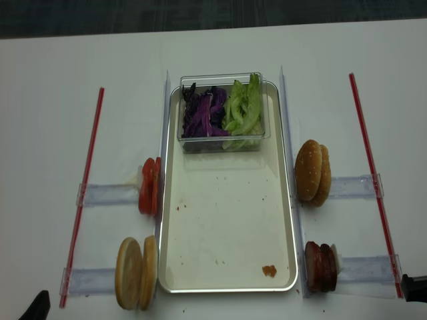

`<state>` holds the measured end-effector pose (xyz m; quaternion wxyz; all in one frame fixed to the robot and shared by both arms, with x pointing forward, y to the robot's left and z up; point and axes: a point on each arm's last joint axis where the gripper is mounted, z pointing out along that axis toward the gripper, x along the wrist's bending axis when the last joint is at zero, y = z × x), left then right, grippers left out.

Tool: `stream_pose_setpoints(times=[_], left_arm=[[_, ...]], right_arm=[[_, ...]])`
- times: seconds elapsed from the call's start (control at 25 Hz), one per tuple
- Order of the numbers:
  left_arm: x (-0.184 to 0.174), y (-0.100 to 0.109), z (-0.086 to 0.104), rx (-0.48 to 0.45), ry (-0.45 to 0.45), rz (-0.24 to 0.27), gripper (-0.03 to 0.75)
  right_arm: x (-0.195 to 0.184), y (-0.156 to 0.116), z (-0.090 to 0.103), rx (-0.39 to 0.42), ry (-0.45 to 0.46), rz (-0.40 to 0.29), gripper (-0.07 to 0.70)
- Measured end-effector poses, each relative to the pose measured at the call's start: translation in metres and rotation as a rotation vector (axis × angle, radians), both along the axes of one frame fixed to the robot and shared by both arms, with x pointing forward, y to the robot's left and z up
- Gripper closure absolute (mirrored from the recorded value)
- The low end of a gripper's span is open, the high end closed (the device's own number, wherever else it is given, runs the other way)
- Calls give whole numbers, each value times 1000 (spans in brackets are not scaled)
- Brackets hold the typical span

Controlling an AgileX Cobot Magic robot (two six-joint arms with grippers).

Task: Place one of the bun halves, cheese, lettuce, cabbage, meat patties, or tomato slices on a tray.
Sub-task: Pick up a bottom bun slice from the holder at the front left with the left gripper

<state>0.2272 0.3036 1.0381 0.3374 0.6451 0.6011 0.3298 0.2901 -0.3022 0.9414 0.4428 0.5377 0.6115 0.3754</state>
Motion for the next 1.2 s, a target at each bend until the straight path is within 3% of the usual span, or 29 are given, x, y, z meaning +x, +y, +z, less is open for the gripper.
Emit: stream_pose_setpoints(times=[1.2], left_arm=[[0, 0, 0, -5, 0, 4, 19]], right_arm=[[0, 0, 0, 0, 0, 0, 498]])
